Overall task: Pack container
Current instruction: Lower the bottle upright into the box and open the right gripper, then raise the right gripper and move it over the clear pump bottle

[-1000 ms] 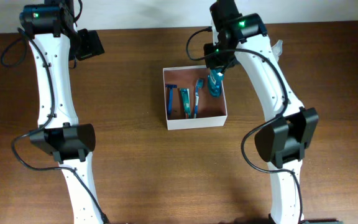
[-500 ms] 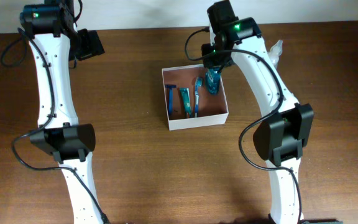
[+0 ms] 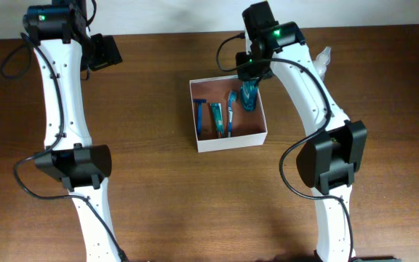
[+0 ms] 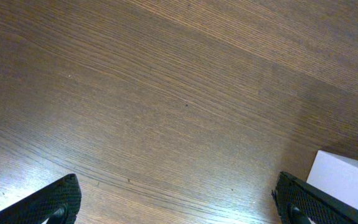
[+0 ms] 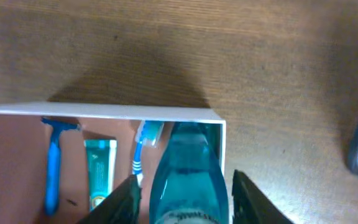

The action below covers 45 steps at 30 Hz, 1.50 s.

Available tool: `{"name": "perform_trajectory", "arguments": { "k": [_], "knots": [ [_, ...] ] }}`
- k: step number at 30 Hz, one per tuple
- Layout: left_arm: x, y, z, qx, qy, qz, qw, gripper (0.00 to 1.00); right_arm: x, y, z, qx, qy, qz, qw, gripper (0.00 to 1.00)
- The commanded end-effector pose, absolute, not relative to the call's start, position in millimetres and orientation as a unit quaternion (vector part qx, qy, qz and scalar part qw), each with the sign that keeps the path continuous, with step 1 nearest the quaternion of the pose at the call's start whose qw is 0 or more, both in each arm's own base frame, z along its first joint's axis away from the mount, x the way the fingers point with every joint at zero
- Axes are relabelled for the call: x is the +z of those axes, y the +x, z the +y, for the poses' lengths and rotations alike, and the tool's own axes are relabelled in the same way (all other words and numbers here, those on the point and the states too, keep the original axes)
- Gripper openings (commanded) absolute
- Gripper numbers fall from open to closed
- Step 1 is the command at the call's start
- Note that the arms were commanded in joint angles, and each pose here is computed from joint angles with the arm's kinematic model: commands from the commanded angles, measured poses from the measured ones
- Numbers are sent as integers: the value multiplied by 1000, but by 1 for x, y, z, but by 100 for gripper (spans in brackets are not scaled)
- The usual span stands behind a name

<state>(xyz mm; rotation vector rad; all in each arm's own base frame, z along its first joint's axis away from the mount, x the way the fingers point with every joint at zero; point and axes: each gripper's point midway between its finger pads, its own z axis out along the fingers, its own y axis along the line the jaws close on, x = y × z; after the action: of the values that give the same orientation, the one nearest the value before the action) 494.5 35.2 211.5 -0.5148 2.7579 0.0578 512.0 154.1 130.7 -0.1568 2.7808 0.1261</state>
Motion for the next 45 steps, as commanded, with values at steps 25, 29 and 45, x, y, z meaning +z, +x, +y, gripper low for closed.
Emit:
{"name": "perform_trajectory", "arguments": {
  "k": [25,29,45],
  "knots": [
    [221,494,39,23,-182,967,180,99,330,487,-4,-41,69,940,331,75],
    [221,494,39,23,-182,967,180,99,308,472,-46,-53,109,952,280,75],
    [221,494,39,23,-182,967,180,99,232,518,-45,18,29,970,240,77]
  ]
}}
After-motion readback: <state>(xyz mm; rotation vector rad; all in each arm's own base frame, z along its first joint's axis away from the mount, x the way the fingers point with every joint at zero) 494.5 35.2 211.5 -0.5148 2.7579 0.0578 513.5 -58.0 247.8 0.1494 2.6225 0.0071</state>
